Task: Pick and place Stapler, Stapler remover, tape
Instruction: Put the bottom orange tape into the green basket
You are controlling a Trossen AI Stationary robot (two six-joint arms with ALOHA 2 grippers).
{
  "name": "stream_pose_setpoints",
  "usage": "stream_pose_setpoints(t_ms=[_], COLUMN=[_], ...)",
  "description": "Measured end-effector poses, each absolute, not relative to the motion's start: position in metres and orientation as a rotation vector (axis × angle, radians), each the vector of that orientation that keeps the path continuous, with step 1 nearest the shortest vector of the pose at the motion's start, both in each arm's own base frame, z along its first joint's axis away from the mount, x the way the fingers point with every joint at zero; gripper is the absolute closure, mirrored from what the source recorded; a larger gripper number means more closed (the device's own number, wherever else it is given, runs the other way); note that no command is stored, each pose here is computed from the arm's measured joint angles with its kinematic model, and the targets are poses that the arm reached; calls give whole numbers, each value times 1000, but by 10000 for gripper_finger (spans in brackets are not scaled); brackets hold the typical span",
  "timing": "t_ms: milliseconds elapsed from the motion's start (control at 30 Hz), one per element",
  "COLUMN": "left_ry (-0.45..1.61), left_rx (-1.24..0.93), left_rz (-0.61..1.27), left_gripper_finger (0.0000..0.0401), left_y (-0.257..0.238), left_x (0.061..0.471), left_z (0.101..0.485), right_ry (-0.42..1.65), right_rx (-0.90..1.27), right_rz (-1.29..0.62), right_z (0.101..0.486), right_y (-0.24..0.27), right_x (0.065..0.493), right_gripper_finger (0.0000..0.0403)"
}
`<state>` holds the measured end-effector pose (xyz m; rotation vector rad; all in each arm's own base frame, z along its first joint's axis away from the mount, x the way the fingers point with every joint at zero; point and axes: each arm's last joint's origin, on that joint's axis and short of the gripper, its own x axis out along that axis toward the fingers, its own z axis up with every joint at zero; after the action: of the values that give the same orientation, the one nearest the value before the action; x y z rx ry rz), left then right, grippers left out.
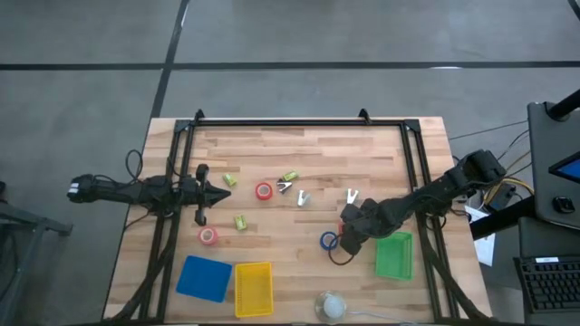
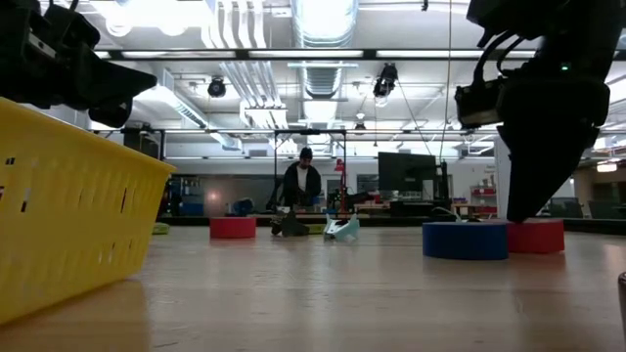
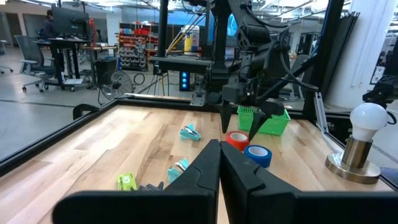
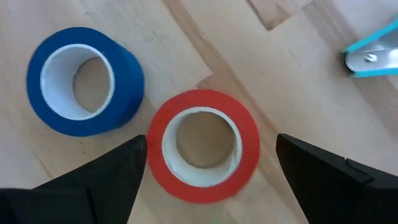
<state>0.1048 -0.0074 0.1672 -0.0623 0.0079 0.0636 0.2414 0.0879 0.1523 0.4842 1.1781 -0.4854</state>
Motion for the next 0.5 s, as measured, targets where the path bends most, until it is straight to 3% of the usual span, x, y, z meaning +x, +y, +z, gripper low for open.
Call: stream_pose_setpoints(t_ms=[500], left_ry=[8], left_rx=[-62], left_rz=[64], left_gripper_finger=[389], left_y=[-7], left_x=[105], left_z=[167], right_ry=[1172], right_rx=[491], right_rz=[-468], right_z=[149], right_y=[88], right_x=[245], right_gripper_finger=[91])
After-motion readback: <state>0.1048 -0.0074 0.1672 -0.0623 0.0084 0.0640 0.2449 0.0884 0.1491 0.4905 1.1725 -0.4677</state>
